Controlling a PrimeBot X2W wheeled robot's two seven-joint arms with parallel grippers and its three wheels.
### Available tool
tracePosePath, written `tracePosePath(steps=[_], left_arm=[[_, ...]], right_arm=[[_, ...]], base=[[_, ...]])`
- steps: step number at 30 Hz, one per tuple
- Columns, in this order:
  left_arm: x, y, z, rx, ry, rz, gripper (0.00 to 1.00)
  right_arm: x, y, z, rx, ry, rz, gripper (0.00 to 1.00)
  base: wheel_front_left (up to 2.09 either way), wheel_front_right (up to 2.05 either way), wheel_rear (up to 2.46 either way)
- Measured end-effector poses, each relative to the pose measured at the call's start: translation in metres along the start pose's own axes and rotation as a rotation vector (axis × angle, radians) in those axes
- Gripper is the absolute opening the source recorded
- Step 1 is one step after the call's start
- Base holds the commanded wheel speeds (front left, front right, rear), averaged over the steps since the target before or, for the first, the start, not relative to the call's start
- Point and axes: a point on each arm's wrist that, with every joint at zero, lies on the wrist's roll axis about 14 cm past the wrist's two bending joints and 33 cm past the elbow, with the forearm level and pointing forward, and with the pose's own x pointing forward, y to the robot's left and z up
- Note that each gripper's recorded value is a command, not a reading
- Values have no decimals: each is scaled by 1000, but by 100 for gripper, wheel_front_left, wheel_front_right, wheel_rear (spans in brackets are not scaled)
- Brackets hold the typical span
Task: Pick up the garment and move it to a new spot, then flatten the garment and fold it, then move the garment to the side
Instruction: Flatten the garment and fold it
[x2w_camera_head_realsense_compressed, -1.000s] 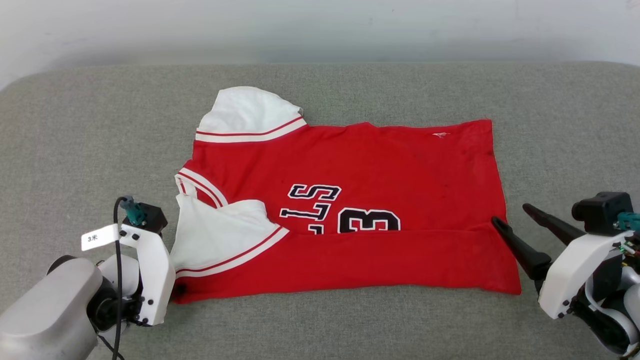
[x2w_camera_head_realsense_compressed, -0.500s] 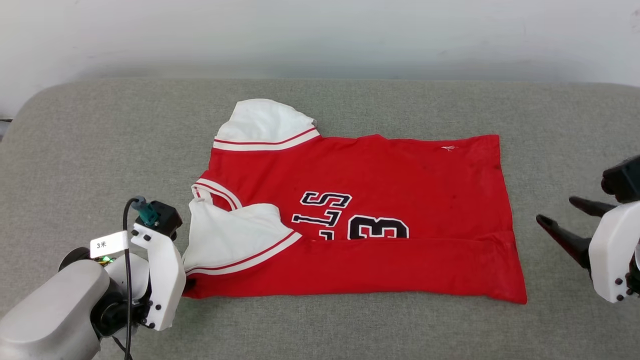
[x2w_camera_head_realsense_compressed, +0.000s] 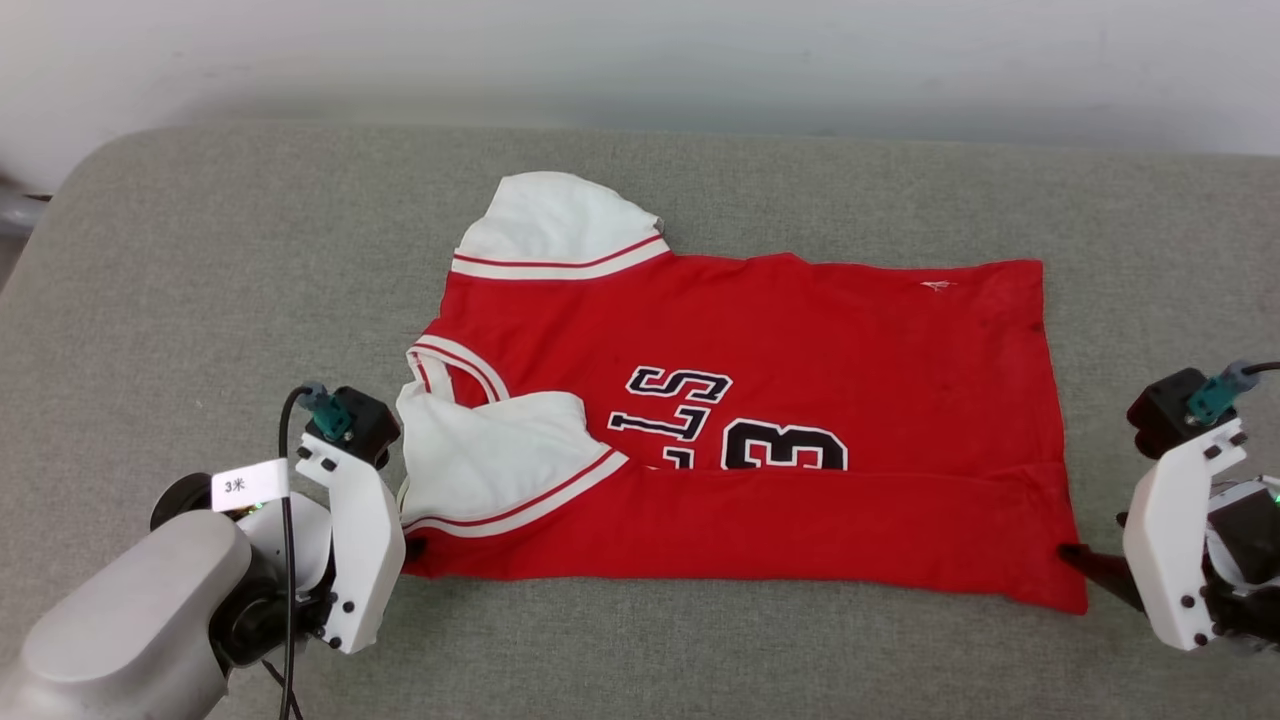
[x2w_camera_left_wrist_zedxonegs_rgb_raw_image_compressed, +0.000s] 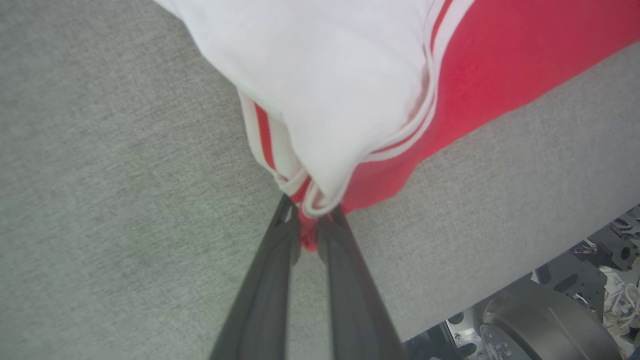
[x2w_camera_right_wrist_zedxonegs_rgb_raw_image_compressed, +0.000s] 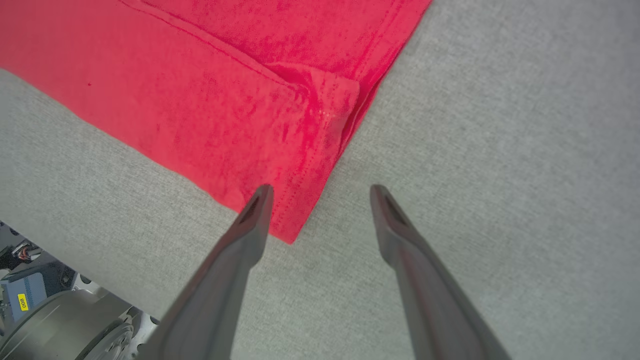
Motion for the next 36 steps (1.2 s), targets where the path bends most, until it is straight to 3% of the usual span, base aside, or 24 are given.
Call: tracePosePath(steps=[10,18,19,20,28,36], left_arm=[[10,4,3,0,-2,-1,0],[14,4,1,-3,5,-7,0],[14,4,1,-2,4,-7,0],[14,4,2,-2,1,-7,0],[6,0,0,-6,-24,-6,0],[-15,-7,-4,-4,-79,1,0]], right_arm=[[45,18,-37,18,154,47,100],[57,22,-47,10,173,57,100],[56,22,-46,10,165,57,32],[56,22,-45,10,157,57,0],[41,25,-22,40,-5,70,0],[-3,14,-13,39,-152,33,0]], base=[[0,0,0],[0,0,0],[0,0,0],[0,0,0],[0,0,0],[0,0,0]])
